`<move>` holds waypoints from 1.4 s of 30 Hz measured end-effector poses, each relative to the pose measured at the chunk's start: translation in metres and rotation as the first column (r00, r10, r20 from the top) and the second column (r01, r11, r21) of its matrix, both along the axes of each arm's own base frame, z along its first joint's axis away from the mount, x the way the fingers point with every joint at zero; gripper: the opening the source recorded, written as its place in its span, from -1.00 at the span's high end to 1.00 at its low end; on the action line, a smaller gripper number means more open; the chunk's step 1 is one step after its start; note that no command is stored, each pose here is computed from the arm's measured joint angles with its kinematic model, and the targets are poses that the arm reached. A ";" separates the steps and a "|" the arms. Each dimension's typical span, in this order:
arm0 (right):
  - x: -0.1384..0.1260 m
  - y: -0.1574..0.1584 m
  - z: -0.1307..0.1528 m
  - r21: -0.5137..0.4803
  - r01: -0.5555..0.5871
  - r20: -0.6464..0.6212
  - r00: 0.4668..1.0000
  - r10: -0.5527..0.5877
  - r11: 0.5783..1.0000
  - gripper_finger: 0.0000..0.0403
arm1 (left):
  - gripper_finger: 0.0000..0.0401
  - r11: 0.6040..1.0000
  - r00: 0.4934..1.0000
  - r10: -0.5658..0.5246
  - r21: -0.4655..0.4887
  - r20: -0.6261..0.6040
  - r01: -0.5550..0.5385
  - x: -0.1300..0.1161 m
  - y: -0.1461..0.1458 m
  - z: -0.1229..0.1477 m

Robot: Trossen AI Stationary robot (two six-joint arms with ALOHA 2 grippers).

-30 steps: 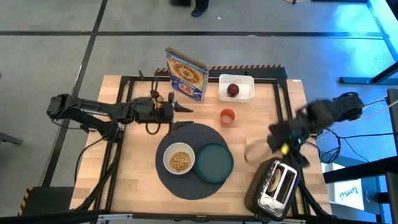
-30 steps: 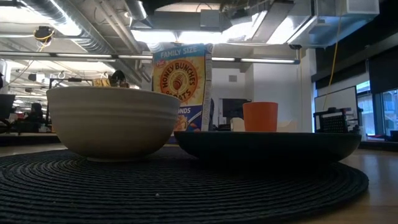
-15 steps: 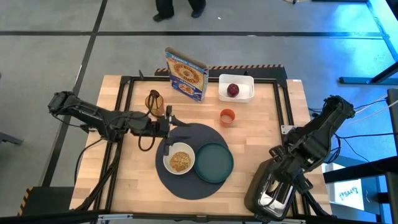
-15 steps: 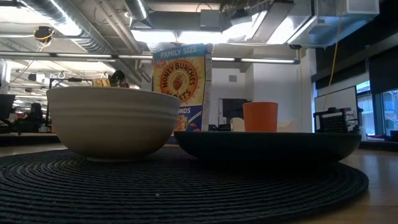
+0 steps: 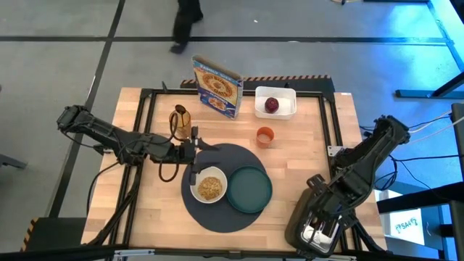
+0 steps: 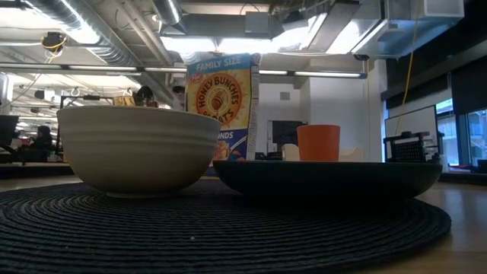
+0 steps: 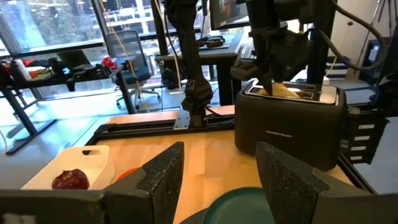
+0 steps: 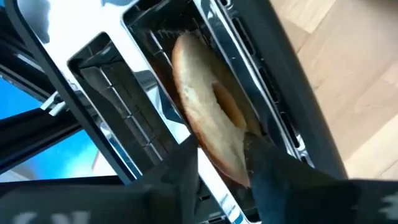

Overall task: Arrange a breakfast setting
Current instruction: Put the bagel from the toaster on the green plate

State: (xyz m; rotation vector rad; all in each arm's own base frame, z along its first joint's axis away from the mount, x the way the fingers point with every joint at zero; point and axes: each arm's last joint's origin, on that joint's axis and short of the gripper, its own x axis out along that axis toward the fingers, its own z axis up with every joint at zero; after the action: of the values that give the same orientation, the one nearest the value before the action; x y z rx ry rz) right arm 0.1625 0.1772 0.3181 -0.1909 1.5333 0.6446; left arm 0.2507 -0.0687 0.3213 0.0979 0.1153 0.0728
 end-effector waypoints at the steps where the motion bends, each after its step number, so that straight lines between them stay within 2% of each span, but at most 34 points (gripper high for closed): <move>1: 0.001 0.001 -0.001 -0.002 0.000 -0.005 1.000 0.000 1.000 0.46 | 0.03 1.000 1.000 0.001 0.001 -0.001 -0.001 0.000 0.000 0.000; 7: 0.000 0.001 0.000 0.000 0.032 -0.025 0.999 -0.032 0.999 0.76 | 0.03 1.000 1.000 0.001 0.006 -0.002 -0.001 0.000 0.000 0.000; 11: -0.002 -0.001 0.014 0.001 0.055 -0.034 0.998 -0.055 0.999 0.96 | 0.03 1.000 1.000 -0.017 0.000 -0.004 0.017 0.000 0.000 0.000; 18: -0.008 -0.009 0.058 0.030 0.079 0.013 0.997 -0.079 0.996 0.92 | 0.03 0.992 0.990 -0.125 -0.032 -0.069 0.123 0.015 -0.008 -0.018; 23: -0.009 -0.014 0.092 0.089 0.146 0.157 0.975 -0.158 0.985 0.98 | 0.03 0.985 0.986 -0.156 -0.088 -0.056 0.151 0.033 -0.015 -0.032; 27: -0.010 -0.023 0.121 0.096 0.205 0.350 0.909 -0.226 0.974 0.95 | 0.03 0.978 0.984 -0.177 -0.106 0.033 0.180 0.047 -0.020 -0.037; 32: -0.008 -0.033 0.142 0.074 0.297 0.562 0.777 -0.286 0.952 0.98 | 0.03 0.973 0.972 -0.202 -0.092 0.120 0.213 0.063 -0.024 -0.039; 39: 0.022 -0.043 0.152 0.159 0.345 0.689 0.632 -0.354 0.925 0.96 | 0.03 0.988 0.975 -0.155 0.033 0.159 0.151 0.095 -0.031 -0.020; 42: 0.036 -0.048 0.155 0.210 0.353 0.702 0.595 -0.392 0.912 0.97 | 0.03 0.988 0.972 -0.141 0.083 0.189 0.127 0.103 -0.033 -0.005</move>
State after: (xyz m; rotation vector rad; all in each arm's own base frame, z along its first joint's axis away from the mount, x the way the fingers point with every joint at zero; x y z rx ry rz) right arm 0.1989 0.1293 0.4729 -0.0645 0.7176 0.2018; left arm 0.3542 -0.1021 0.3159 0.1679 -0.0896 -0.0486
